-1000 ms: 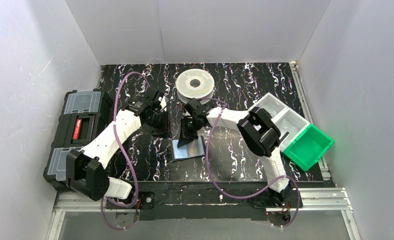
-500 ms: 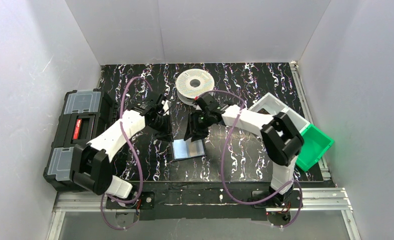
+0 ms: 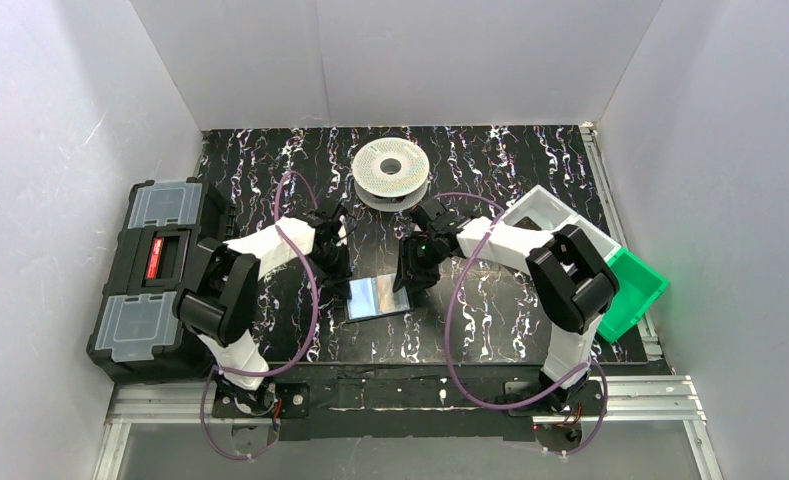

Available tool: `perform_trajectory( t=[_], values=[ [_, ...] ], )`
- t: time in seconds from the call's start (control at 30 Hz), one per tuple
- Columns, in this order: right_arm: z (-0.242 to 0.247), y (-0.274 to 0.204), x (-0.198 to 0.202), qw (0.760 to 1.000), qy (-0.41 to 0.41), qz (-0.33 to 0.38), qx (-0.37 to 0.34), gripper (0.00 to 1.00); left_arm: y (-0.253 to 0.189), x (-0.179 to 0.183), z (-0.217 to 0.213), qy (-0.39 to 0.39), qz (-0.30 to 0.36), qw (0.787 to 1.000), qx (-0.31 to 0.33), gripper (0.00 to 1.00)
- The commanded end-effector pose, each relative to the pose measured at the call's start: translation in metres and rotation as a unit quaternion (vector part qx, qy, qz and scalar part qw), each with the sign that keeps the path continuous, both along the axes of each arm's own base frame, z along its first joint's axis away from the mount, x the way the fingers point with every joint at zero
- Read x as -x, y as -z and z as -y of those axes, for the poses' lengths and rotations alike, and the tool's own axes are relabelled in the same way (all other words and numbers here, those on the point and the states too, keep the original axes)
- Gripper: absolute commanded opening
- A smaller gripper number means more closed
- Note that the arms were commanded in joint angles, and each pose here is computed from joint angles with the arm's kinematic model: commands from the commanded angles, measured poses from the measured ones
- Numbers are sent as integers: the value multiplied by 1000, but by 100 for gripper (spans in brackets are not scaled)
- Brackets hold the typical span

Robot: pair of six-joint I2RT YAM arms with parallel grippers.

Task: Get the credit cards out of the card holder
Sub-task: Remove the credit card from the card holder.

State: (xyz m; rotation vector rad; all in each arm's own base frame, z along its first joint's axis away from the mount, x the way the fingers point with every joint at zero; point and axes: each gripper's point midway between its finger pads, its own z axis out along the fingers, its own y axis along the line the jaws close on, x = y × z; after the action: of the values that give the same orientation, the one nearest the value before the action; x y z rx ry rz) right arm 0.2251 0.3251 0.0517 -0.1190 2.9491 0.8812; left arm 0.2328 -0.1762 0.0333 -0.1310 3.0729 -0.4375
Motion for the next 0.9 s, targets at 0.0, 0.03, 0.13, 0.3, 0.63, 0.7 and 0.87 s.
perform_trajectory(
  t=[0.0, 0.03, 0.13, 0.3, 0.63, 0.7, 0.87],
  values=[
    [-9, -5, -10, 1000, -11, 17, -11, 46, 13, 6, -7, -6, -16, 1000, -23, 2],
    [-9, -4, -11, 1000, -11, 17, -12, 45, 15, 7, -8, -6, -18, 999, -25, 2],
    [-11, 0, -10, 1000, -12, 11, -13, 40, 18, 7, -8, -5, -22, 999, -27, 1],
    [-14, 0, -11, 1000, -11, 7, -19, 34, 21, 9, -8, -2, -28, 999, -27, 1],
    [-25, -13, -12, 999, -15, 10, -34, 42, 20, 10, -7, 2, -27, 999, -22, 0],
    [-26, -14, -13, 999, -14, 14, -33, 39, 21, 11, -7, 4, -29, 999, -22, 0],
    [-25, -1, -12, 1000, -12, 2, -19, 37, 20, 11, -6, 5, -29, 999, -19, 0]
  ],
)
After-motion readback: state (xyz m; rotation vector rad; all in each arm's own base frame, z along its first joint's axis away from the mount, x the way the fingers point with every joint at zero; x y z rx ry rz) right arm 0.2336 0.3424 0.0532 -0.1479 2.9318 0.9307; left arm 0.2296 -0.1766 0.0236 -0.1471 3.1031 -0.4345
